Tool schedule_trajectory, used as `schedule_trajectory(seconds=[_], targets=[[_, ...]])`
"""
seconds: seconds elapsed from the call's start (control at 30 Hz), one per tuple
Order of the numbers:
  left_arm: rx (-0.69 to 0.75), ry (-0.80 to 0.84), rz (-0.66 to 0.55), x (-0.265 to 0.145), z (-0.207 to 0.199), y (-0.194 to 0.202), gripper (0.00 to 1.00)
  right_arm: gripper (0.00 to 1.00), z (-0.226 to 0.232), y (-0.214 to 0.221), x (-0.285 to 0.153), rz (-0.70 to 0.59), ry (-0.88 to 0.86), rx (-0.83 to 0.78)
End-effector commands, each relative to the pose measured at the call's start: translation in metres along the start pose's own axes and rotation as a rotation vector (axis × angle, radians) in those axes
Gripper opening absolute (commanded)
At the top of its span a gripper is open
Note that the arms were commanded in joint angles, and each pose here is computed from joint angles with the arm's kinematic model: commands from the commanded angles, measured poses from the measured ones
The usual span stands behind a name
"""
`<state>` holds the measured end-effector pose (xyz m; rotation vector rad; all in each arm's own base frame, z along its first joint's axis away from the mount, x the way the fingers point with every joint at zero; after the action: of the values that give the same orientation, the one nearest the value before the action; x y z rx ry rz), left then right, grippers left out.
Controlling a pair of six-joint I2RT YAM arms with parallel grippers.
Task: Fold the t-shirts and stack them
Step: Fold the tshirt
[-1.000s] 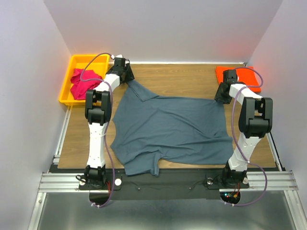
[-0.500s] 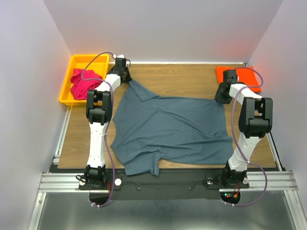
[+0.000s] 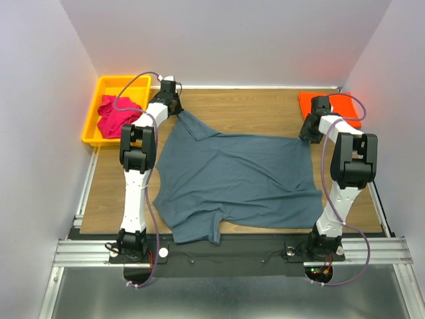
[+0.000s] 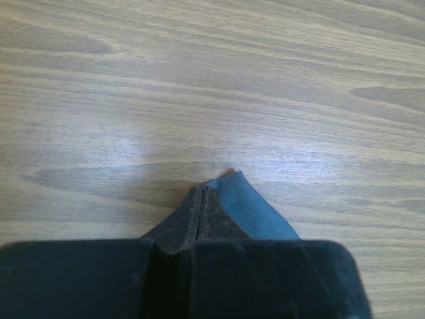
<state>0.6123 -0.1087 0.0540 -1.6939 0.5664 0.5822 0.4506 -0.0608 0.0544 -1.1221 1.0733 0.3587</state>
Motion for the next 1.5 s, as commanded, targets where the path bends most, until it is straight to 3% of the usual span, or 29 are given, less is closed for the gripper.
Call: schedule_trajectory(seconds=[0.0,0.2,0.5,0.67,0.8,1.07,1.47], targets=[[0.015,0.034,-0.113,-0.041,-0.014,-0.054,0.0,0.49,0.005,-0.028,0.0,-0.079,-0.009,0.032],[0.011,0.031,-0.122,-0.045,-0.013,-0.06,0.0,0.49,0.013,-0.028,0.007,-0.064,-0.046,0.025],[-0.005,0.038,-0.129,-0.051,-0.015,-0.065,0.0,0.47,0.009,0.011,0.022,0.039,-0.051,0.021],[-0.028,0.045,-0.176,-0.064,-0.016,-0.084,0.0,0.18,0.012,0.009,0.024,0.04,-0.061,0.019],[-0.072,0.071,-0.24,-0.082,-0.018,-0.113,0.0,0.02,0.022,-0.015,0.015,-0.01,-0.097,0.026],[-0.178,0.197,-0.318,-0.128,-0.03,-0.165,0.0,0.01,0.04,-0.073,-0.018,-0.151,-0.165,0.048],[-0.221,0.243,-0.379,-0.176,-0.023,-0.195,0.0,0.01,0.051,-0.119,-0.045,-0.266,-0.211,0.043]])
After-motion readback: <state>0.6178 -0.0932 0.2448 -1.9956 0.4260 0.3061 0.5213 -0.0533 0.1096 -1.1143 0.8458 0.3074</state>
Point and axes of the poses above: each gripper's point midway between its finger pads, its own x axis out along the fingers, its own z axis along the line the jaws close on, y = z × x, the point moved 2 cm from there along -x, back along the fingers, and after that the axes turned 3 degrees about x, right-handed, at the moved point
